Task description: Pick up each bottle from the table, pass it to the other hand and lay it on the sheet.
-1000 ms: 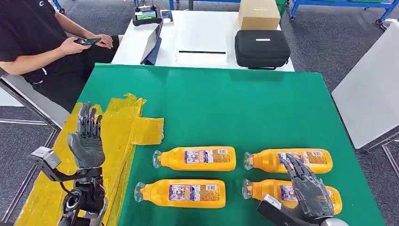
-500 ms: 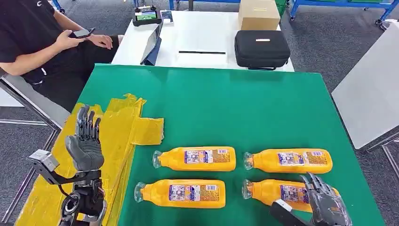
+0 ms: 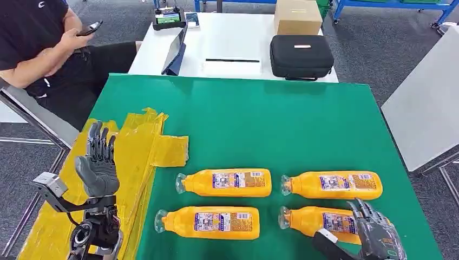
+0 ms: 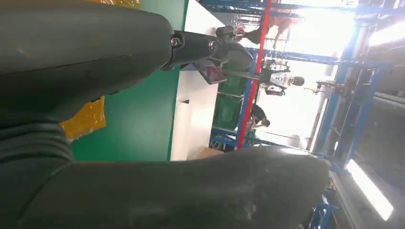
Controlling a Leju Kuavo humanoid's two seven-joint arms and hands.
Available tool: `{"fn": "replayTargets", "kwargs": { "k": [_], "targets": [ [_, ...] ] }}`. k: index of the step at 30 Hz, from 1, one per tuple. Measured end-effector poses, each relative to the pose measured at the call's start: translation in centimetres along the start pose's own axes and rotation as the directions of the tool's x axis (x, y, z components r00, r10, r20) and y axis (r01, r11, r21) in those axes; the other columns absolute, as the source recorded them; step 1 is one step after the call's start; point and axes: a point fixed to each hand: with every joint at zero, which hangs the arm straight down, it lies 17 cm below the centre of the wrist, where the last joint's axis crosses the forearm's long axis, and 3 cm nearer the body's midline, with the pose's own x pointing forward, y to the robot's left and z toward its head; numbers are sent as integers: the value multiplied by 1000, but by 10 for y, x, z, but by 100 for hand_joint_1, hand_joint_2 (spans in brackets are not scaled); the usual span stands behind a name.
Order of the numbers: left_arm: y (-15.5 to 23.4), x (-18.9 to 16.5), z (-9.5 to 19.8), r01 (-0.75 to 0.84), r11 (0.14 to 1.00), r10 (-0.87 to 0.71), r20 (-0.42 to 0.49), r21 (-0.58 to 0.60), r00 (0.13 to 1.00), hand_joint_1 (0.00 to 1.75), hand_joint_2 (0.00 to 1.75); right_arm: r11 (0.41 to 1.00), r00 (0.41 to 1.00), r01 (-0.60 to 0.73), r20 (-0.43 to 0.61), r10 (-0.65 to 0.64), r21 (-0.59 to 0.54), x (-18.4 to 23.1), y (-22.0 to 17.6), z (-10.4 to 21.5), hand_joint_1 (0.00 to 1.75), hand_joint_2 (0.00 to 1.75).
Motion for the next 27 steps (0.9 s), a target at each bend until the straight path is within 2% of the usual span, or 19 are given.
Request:
{"fn": "replayTargets", "kwargs": {
  "k": [6, 13, 17, 22, 27],
  "targets": [
    [0, 0, 0, 0, 1000, 0, 0, 0, 1000, 0, 0, 1000, 1000, -3, -1, 3, 10, 0, 2, 0, 0, 175],
    [-2, 2, -6, -2, 1000, 2, 1, -4, 1000, 0, 0, 988, 1000, 5, -22, -2, 152, -3, 30, 9, 0, 175],
    [-3, 3, -10, -3, 1000, 3, 4, -6, 1000, 0, 0, 984, 1000, 10, -26, -5, 175, -8, 34, 12, 0, 175],
    [-2, 3, -12, -14, 1000, 14, 7, 0, 1000, 0, 0, 955, 998, -52, -25, 62, 292, -13, 62, 9, 0, 175],
    [-2, 3, -13, -19, 1000, 19, 8, 3, 1000, 0, 0, 928, 993, -104, -14, 117, 358, -22, 78, 9, 0, 175]
  ]
}}
